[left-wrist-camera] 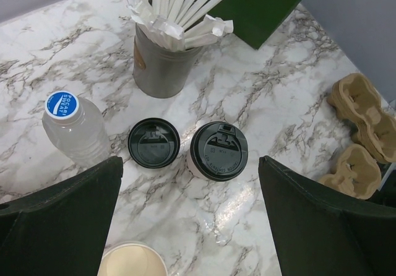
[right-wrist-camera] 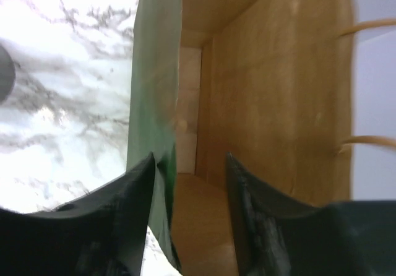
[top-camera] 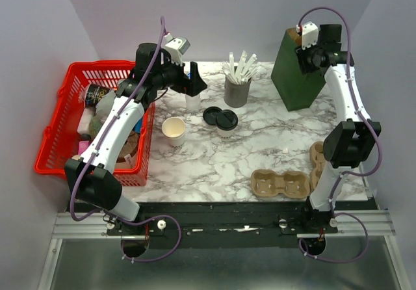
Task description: Pack the takeout coffee
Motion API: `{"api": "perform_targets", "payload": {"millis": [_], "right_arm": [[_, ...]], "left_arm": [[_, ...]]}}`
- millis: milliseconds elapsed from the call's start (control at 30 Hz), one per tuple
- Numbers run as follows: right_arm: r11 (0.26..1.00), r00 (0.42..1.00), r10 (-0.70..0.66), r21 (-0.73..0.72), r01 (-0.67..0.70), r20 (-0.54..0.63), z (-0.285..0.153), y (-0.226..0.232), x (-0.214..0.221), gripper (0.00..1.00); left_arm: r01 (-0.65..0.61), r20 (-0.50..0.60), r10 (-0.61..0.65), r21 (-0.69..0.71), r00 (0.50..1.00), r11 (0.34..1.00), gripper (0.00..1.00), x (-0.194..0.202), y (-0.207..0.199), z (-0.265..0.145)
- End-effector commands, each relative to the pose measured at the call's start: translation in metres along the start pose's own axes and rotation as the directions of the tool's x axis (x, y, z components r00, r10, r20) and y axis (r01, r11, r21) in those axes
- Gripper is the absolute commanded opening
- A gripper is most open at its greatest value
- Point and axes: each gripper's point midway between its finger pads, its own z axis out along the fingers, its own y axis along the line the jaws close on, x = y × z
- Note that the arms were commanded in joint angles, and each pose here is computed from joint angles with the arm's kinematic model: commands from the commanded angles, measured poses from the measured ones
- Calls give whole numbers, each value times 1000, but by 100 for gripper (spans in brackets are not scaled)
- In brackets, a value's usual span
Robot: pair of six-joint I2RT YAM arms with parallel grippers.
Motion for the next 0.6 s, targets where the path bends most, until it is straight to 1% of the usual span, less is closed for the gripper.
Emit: {"api": "perform_targets", "payload": {"millis": [0, 33, 67, 133, 167, 200, 233, 267, 300, 333, 367, 400, 433, 467, 500, 533, 567], "right_arm": [[990, 998, -41, -138, 35, -38, -11, 21, 18, 37], [987, 998, -52, -154, 45, -36, -15, 24, 19, 34], [981, 998, -62, -188, 56, -22, -20, 30, 17, 26], [972, 994, -102, -211, 105, 25, -39, 33, 8, 21], [965, 994, -110, -235, 113, 26, -44, 39, 11, 13], [965, 990, -131, -222, 141, 59, -59, 37, 4, 11], [961, 987, -147, -226, 159, 68, -66, 38, 4, 10], [954, 985, -159, -246, 170, 62, -70, 44, 12, 6], [948, 980, -187, -248, 199, 71, -75, 45, 14, 5], [944, 973, -208, -241, 226, 97, -91, 47, 12, 4], [927, 966, -231, -273, 255, 117, -99, 55, 16, 3], [897, 948, -296, -307, 319, 120, -98, 64, 32, 3], [885, 930, -329, -290, 364, 163, -117, 66, 29, 3], [869, 916, -352, -298, 396, 191, -122, 72, 32, 2], [835, 884, -411, -298, 463, 221, -128, 76, 37, 1], [812, 874, -429, -325, 484, 229, -129, 86, 49, 1], [790, 854, -444, -332, 515, 270, -144, 94, 50, 1]], "left_arm": [[10, 24, -11, 34, 1000, 999, 99, -8, -7, -5], [11, 26, -12, 40, 1000, 999, 99, -9, -9, -5], [11, 23, -13, 50, 1000, 999, 99, -8, -10, -4], [9, 29, -11, 63, 1000, 998, 99, -11, -12, -3], [0, 37, -3, 81, 999, 997, 99, -13, -15, -3], [-2, 40, -2, 93, 999, 996, 99, -14, -17, -2], [-3, 43, -2, 107, 999, 994, 99, -15, -19, -2], [-13, 59, 6, 123, 998, 992, 99, -18, -21, -1], [-18, 63, 9, 152, 998, 988, 99, -19, -26, -1], [-19, 68, 8, 168, 998, 986, 99, -20, -28, 0], [-35, 88, 18, 186, 996, 982, 99, -24, -31, 1], [-38, 86, 20, 215, 996, 976, 99, -23, -35, 3], [-41, 87, 21, 226, 996, 973, 99, -23, -36, 5], [-59, 99, 36, 242, 994, 968, 99, -26, -39, 6], [-70, 102, 46, 255, 994, 964, 99, -27, -41, 9], [-80, 101, 53, 286, 993, 955, 99, -27, -46, 9], [-109, 117, 76, 306, 990, 946, 99, -31, -50, 10]]}}
